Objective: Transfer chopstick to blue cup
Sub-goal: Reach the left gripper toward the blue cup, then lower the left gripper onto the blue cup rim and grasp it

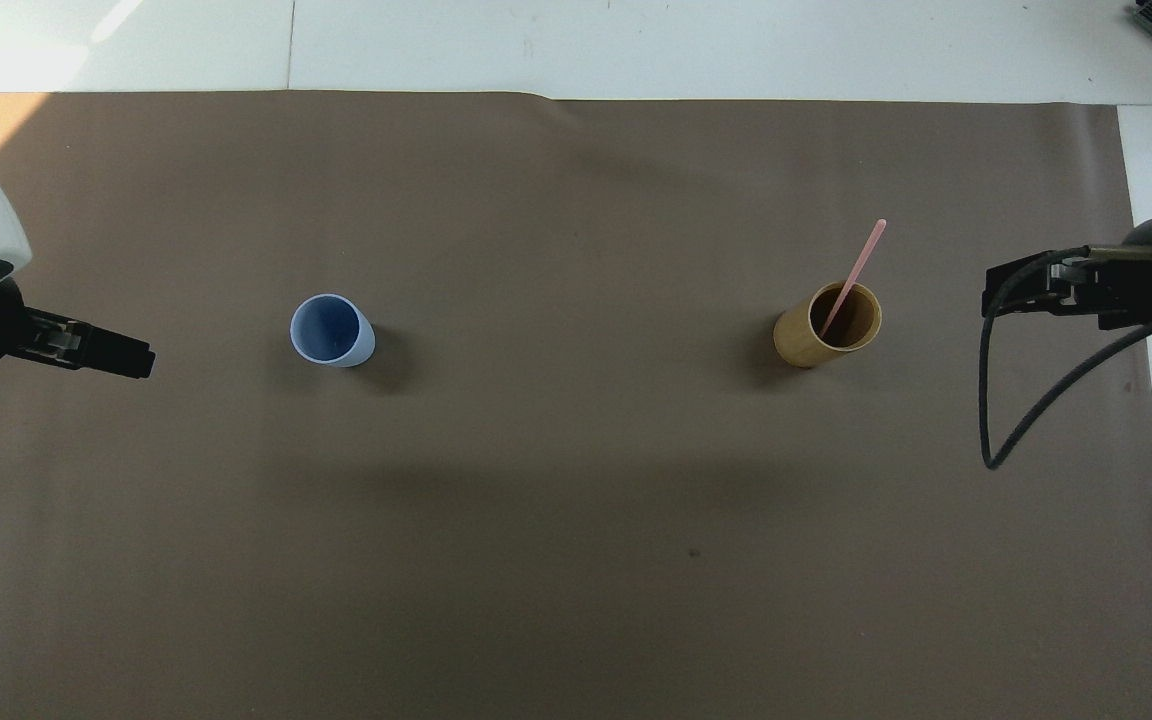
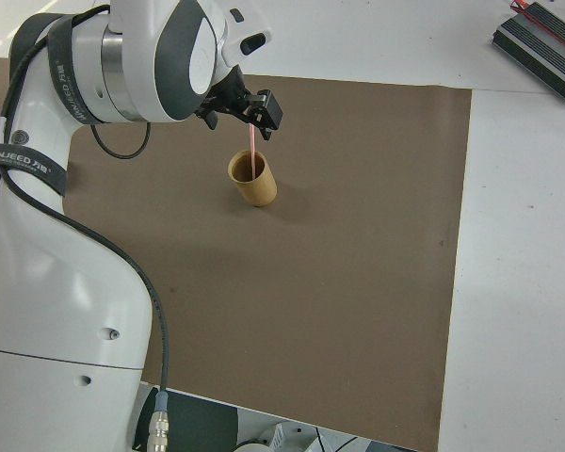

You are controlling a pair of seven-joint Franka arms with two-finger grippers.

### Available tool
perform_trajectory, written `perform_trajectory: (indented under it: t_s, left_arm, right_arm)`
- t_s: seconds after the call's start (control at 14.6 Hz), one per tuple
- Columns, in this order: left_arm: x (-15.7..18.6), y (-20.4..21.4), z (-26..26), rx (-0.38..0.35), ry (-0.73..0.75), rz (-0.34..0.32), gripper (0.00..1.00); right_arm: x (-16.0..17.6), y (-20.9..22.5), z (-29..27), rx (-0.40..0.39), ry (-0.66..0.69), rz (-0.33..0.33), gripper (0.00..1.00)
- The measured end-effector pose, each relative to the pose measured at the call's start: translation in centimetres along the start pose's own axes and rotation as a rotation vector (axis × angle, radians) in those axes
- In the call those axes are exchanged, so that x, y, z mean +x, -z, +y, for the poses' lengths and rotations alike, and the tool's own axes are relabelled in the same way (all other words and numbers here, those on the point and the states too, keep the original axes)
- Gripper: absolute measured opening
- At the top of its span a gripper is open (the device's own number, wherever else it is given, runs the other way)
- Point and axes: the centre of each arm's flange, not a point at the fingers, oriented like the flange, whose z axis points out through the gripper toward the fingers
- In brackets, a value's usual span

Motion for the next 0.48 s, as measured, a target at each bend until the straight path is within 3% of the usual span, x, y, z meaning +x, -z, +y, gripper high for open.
perform_trajectory:
  t_s: [0.48]
  left_arm:
    - [1.6,-6.2,2.0,0.005,0.047,0.038,1.0]
  right_arm:
    - [0.3,0.0,-0.1,0.005,0.001,0.026,1.0]
